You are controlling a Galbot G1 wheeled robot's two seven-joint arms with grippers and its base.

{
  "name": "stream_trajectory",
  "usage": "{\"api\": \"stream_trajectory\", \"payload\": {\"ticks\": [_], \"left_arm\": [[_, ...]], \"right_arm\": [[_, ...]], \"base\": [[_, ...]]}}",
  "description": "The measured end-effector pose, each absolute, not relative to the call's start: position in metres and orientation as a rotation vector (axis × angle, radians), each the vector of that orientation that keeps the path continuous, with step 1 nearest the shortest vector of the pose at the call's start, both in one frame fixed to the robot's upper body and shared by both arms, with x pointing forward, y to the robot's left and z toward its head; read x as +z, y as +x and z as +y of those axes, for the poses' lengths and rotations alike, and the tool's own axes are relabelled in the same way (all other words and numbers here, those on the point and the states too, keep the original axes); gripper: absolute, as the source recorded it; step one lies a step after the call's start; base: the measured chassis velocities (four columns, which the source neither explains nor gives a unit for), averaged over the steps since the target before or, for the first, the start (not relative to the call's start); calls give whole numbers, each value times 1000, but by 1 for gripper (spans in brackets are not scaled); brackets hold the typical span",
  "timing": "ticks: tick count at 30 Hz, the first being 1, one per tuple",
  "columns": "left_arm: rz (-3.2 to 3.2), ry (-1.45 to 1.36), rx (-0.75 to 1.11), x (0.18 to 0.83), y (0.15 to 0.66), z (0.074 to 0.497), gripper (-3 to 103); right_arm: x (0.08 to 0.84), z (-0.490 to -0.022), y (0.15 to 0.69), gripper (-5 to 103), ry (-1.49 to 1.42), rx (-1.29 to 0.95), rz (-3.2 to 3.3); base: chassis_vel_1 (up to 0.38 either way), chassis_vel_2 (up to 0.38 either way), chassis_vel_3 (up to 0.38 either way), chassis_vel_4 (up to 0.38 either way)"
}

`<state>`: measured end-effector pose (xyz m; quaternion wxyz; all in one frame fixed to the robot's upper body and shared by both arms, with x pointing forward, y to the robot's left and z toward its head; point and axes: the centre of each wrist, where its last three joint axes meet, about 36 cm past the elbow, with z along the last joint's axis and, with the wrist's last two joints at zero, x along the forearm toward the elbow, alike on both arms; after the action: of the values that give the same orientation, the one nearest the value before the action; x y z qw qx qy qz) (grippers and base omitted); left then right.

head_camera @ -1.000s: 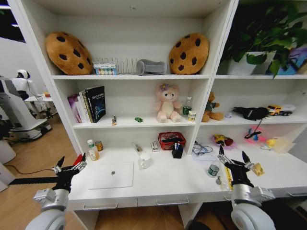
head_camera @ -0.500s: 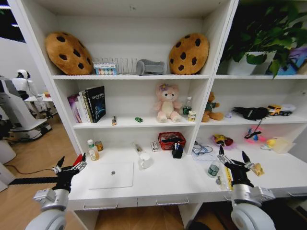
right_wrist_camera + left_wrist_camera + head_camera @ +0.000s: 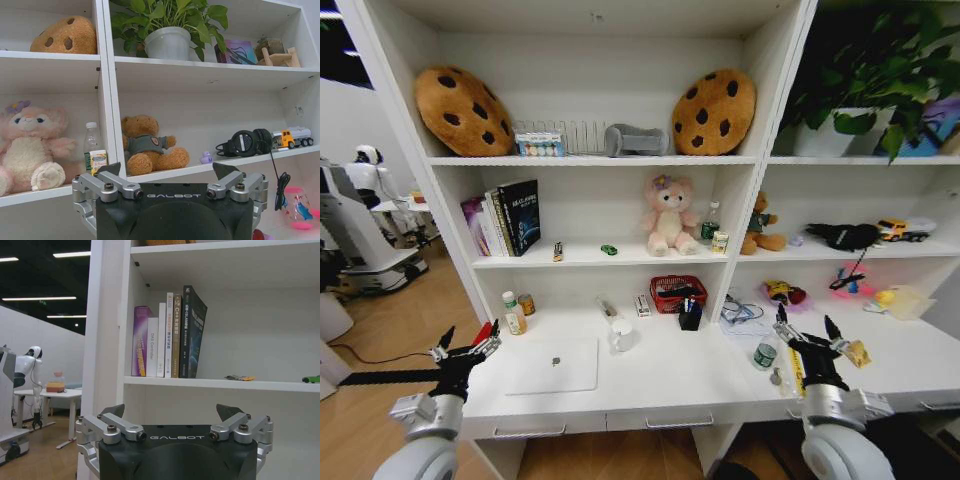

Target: Organize the objects on the table.

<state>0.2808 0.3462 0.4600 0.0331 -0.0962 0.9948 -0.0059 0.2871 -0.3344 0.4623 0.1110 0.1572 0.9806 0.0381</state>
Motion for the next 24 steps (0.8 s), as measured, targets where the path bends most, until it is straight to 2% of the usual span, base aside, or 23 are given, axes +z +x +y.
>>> {"api": "stream_trajectory", "payload": {"ticks": [24], "left_arm": [[3061,-296,-18,460,281,346,100]], "right_arm": [[462,-334,287,100,462,112,2880]], "base": [[0,0,0,0]]}}
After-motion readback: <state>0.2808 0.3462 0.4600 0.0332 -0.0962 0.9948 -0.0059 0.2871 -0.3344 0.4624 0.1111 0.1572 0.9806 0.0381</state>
